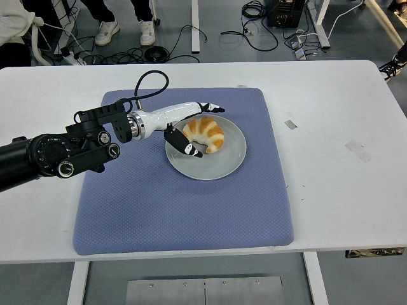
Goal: Place the bread on the table
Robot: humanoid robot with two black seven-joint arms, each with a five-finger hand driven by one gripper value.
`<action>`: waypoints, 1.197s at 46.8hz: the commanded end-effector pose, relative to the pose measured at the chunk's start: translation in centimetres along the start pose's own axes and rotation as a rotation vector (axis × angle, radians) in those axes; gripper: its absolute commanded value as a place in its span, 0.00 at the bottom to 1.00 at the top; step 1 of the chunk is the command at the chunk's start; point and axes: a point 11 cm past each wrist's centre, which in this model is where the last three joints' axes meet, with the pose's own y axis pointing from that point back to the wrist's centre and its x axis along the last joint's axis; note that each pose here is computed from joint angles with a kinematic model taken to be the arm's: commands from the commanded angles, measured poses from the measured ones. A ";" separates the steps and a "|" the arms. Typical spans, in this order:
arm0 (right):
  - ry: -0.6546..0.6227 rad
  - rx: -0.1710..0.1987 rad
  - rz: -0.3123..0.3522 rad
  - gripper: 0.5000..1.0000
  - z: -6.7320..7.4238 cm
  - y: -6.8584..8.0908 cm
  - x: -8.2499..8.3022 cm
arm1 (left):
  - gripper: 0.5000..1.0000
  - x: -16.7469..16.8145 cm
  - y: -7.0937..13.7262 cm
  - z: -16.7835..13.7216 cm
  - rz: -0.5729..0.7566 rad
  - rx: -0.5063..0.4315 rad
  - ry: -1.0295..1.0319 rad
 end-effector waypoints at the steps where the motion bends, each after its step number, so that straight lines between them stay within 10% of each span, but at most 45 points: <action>1: -0.001 0.001 0.000 1.00 0.0 0.0 0.0 | 0.91 0.0 0.0 0.0 0.000 0.000 0.000; 27: 0.000 -0.001 0.000 1.00 0.0 0.0 0.0 | 0.70 -1.0 0.3 -1.2 -0.028 0.033 -0.024; 39: -0.001 0.001 0.000 1.00 0.0 0.0 0.0 | 0.43 -0.4 0.2 -1.1 -0.020 0.033 -0.033; 48: -0.001 0.001 0.000 1.00 0.0 0.0 0.0 | 0.02 0.2 0.2 -0.7 -0.011 0.025 -0.043; 56: -0.001 0.001 0.000 1.00 0.0 0.0 0.0 | 0.00 1.0 0.1 -0.4 -0.001 0.019 -0.056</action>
